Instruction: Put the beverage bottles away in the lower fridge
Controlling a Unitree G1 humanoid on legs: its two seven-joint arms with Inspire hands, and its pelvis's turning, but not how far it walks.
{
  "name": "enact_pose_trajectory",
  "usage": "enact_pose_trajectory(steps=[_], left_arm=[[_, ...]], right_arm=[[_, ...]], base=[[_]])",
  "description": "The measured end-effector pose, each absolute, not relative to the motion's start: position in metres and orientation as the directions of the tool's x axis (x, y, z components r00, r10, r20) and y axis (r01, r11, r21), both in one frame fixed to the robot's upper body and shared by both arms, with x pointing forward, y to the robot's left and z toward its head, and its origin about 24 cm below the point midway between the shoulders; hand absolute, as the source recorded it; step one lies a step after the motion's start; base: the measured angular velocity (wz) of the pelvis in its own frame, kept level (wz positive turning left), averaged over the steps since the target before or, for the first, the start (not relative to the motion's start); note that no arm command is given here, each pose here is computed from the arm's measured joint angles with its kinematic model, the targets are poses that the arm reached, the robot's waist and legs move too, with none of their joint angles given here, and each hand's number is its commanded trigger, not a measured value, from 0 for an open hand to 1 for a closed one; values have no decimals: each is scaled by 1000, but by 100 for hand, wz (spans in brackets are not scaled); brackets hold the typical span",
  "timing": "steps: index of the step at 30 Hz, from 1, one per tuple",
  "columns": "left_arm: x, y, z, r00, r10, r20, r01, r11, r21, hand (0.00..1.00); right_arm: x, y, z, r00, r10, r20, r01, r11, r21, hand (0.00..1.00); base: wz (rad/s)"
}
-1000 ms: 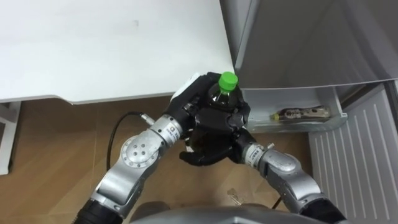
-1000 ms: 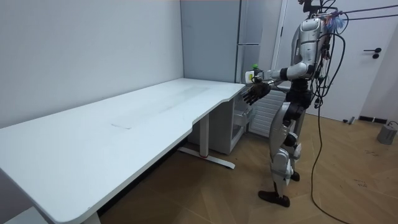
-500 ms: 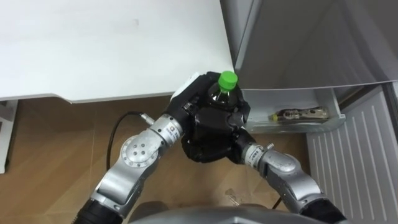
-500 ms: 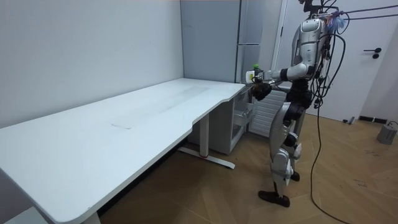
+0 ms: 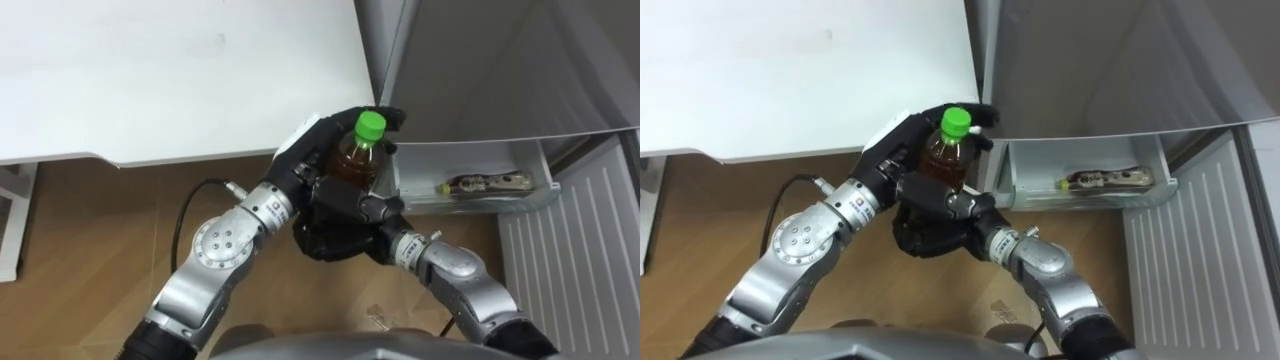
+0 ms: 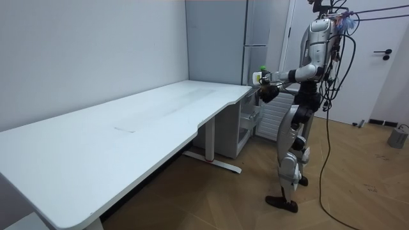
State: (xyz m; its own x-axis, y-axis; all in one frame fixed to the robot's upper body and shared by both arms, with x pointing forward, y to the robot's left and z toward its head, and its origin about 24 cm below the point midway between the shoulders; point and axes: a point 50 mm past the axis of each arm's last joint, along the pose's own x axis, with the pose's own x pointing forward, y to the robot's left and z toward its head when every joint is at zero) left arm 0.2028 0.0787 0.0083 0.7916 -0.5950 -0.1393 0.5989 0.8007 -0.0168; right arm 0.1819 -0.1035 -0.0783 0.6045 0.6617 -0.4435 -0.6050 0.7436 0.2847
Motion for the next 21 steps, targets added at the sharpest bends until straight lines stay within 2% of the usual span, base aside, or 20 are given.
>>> enact_pose_trajectory(steps=[13, 21], left_arm=[[205, 77, 14, 791, -602, -109, 607, 794, 23, 0], [210, 73, 49, 788, -612, 68, 593, 784, 185, 0]], right_arm=[[180, -105, -80, 613, 652, -447, -585, 754, 298, 100], [173, -112, -92, 590, 628, -507, -566, 770, 295, 100]], base=[[0], [0]])
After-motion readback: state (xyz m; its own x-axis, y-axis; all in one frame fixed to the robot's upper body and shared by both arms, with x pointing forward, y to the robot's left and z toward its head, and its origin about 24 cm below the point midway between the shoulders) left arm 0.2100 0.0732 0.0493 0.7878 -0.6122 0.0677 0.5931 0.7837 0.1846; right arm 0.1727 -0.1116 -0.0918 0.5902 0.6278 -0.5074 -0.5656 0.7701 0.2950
